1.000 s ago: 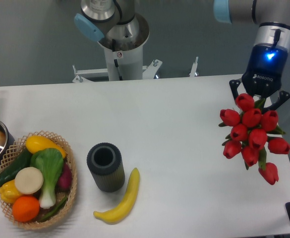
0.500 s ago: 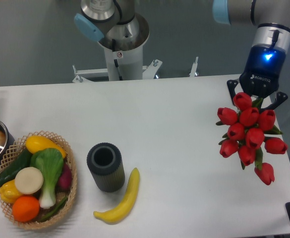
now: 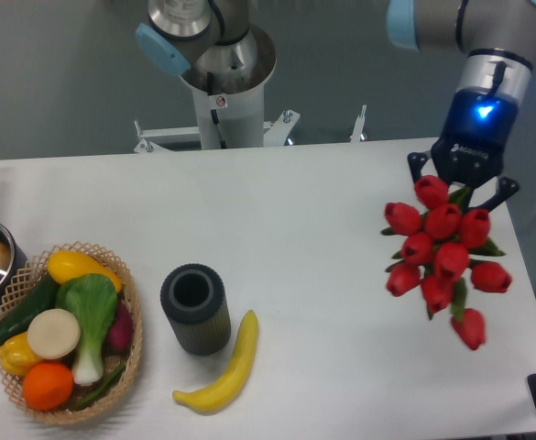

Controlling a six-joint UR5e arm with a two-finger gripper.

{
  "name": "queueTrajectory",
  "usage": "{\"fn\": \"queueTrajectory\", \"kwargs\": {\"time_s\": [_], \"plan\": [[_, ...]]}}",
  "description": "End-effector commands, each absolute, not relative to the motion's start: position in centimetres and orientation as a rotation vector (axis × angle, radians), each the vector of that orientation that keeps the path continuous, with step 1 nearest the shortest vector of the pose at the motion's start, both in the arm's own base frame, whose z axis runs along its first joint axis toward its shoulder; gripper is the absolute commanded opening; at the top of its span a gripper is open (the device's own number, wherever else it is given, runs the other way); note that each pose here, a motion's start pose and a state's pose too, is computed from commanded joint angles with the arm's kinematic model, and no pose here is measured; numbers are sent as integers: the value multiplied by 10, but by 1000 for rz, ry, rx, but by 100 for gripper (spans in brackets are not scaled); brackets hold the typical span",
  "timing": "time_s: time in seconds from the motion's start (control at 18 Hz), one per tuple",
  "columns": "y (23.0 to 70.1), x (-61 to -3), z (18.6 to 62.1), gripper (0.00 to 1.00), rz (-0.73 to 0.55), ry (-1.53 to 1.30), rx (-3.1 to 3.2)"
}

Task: Insert the flowers into the vase
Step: 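Carry the tulip bunch over the dark grey vase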

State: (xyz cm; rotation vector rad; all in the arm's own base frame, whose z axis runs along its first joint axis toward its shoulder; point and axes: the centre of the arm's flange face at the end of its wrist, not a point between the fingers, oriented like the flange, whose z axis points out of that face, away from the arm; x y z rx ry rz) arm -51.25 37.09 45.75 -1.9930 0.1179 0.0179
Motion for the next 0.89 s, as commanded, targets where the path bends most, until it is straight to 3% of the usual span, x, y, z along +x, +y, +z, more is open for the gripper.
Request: {"fn": "queueTrajectory", "kwargs": {"time_s": [0.28, 0.5, 0.89], "plan": [[410, -473, 449, 25, -107, 232, -1866], [420, -436, 410, 25, -171, 363, -1688], [428, -402, 414, 25, -304, 360, -1446]]}}
